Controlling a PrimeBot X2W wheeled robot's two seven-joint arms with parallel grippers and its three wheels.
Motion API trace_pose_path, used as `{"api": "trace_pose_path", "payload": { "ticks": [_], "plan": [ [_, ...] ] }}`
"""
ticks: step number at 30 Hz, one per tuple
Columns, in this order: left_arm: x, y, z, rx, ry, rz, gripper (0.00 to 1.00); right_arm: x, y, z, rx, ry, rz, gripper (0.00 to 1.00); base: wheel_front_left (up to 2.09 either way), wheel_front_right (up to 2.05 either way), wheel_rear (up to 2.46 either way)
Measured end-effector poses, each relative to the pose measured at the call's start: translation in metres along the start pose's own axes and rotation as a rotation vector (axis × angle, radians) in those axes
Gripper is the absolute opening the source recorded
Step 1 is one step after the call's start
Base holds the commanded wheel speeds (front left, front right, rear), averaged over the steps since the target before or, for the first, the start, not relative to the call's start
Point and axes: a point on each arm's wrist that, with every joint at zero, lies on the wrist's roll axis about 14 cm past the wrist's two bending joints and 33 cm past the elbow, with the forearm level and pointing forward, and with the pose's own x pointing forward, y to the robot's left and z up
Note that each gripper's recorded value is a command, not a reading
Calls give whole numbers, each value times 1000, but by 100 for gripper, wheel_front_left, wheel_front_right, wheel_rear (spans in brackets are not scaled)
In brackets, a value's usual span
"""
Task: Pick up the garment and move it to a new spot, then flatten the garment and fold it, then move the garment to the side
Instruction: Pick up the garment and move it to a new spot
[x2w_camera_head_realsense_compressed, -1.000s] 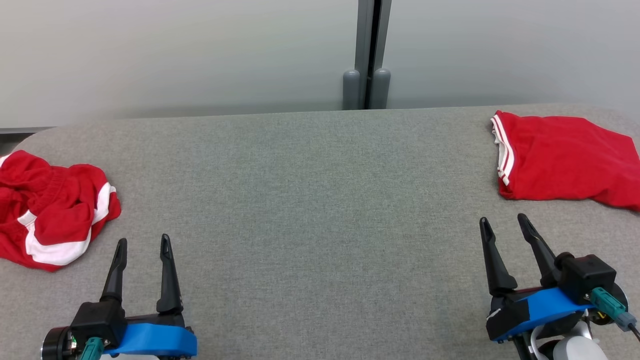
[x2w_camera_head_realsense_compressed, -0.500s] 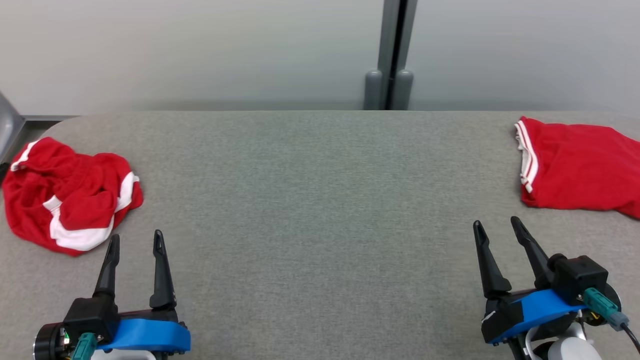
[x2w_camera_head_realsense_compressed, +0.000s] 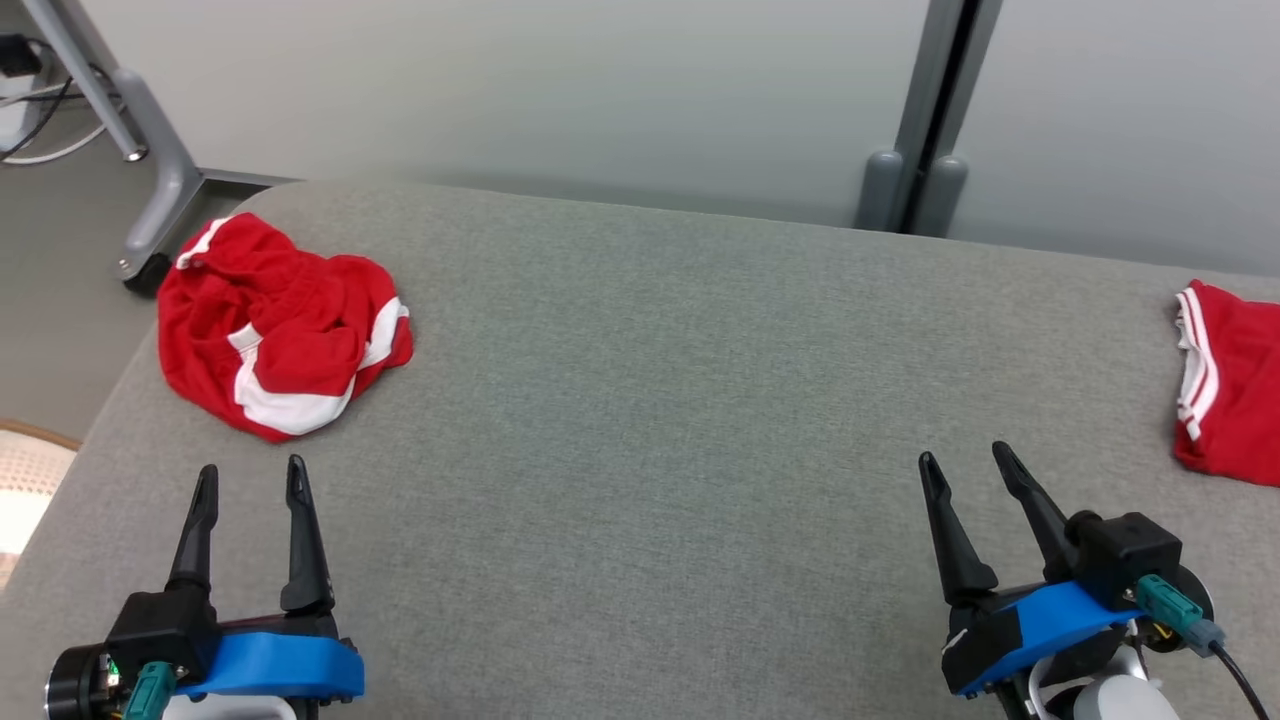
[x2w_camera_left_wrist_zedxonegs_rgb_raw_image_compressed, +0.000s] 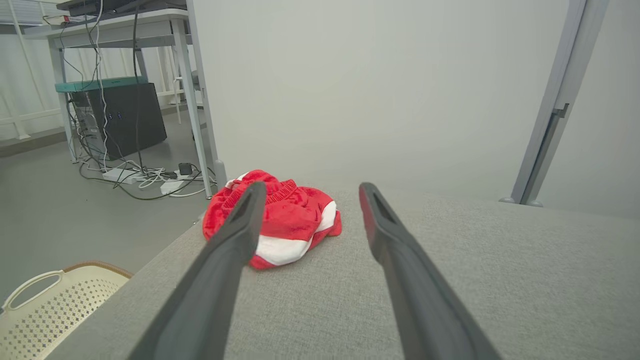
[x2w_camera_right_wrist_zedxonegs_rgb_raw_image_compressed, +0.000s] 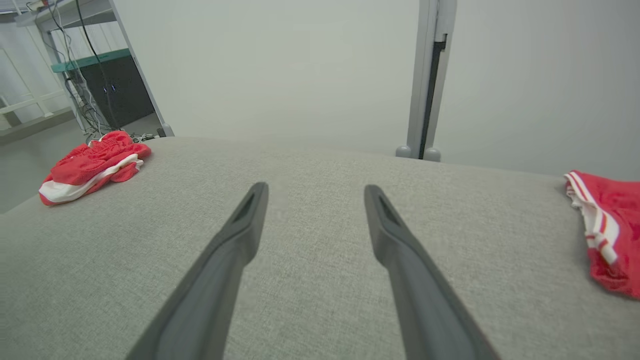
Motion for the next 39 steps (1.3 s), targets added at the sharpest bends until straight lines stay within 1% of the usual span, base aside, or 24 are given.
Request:
{"api": "trace_pose_path", "payload": {
  "ticks": [8,13,18,25,32,35,39],
  "plan": [
    [-16,34,2,15,1,107,100,21,35,-8,8,18,108,100,0,0,0],
    [-26,51,1,19,10,160,100,29,50,-14,12,34,153,100,0,0,0],
    [-32,59,1,21,13,187,100,33,58,-18,15,44,176,100,0,0,0],
    [-31,62,-2,21,23,193,100,34,58,-18,15,45,177,100,0,0,0],
    [4,70,22,54,-38,170,100,34,45,-18,-9,45,145,100,0,0,0],
    [28,72,38,72,-81,152,100,37,34,-15,-19,38,118,100,0,0,0],
    [65,70,50,103,-99,120,100,40,13,-17,-39,45,68,100,0,0,0]
  ]
}}
